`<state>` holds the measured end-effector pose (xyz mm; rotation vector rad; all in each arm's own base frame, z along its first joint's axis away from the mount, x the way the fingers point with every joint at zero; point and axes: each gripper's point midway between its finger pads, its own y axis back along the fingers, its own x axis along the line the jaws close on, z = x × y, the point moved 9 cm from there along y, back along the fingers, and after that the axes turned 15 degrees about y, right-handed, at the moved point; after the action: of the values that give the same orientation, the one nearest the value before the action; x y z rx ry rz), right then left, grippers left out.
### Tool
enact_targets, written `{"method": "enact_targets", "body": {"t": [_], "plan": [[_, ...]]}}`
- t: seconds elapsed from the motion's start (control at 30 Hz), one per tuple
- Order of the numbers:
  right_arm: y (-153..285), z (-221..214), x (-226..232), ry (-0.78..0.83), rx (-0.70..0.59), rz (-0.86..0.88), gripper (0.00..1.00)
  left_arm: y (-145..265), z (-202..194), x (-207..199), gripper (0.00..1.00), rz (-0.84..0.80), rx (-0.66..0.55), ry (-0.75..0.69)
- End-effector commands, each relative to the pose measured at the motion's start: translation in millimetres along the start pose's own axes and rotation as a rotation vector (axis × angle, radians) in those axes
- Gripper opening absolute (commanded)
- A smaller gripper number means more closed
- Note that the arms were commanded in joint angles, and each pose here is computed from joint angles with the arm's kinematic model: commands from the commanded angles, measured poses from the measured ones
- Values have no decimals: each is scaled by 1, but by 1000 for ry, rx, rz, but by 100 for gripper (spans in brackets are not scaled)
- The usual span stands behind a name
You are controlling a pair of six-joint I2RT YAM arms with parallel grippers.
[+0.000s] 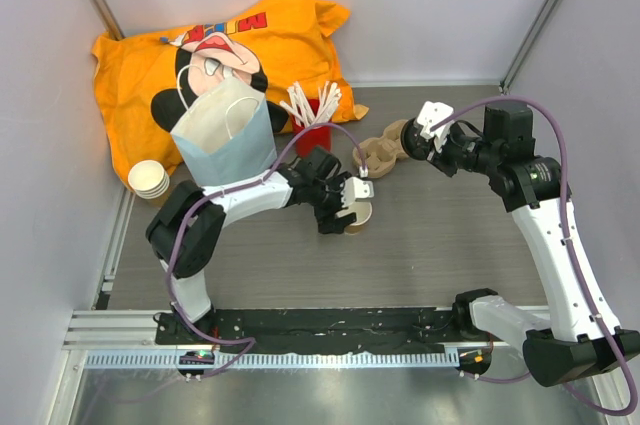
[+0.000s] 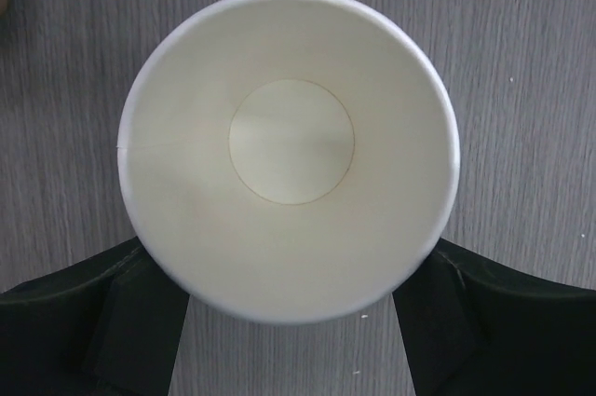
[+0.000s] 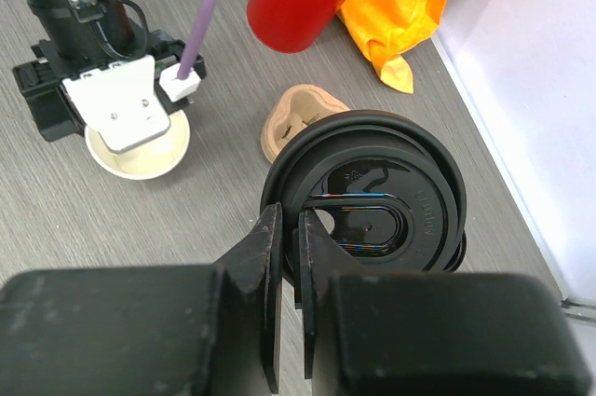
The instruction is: Pack the takeout coffee
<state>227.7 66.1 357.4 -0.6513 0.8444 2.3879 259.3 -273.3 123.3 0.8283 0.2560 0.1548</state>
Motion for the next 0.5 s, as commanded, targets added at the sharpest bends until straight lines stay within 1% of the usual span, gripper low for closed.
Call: {"method": "enact_targets", "body": {"t": [0.0,0.13,0.17,0.2,0.27,0.3,0.37,0.4,0.43,0.47], "plan": [[5,5,-7,11,-19,-51,1,-4,30,-2,82,-19,-77,-15],[6,4,-8,7,-12,-61,1,-7,37,-2,84,-20,-84,5],[6,3,-8,6,-6,-66,1,-6,37,0,85,5,-78,9],[6,3,-9,6,1,-71,1,-4,37,1,89,21,-71,7],[8,3,-9,10,9,-79,1,5,34,1,92,50,-60,-5],[9,3,-10,13,14,-85,1,10,28,4,96,67,-54,5],[9,2,-10,14,25,-80,1,27,30,1,100,83,-93,4],[9,2,-10,13,26,-76,1,31,23,2,100,87,-94,21],[8,1,-10,12,30,-77,1,45,28,-2,100,98,-128,10],[6,-1,-10,7,37,-69,1,49,26,-3,100,103,-137,27]]}}
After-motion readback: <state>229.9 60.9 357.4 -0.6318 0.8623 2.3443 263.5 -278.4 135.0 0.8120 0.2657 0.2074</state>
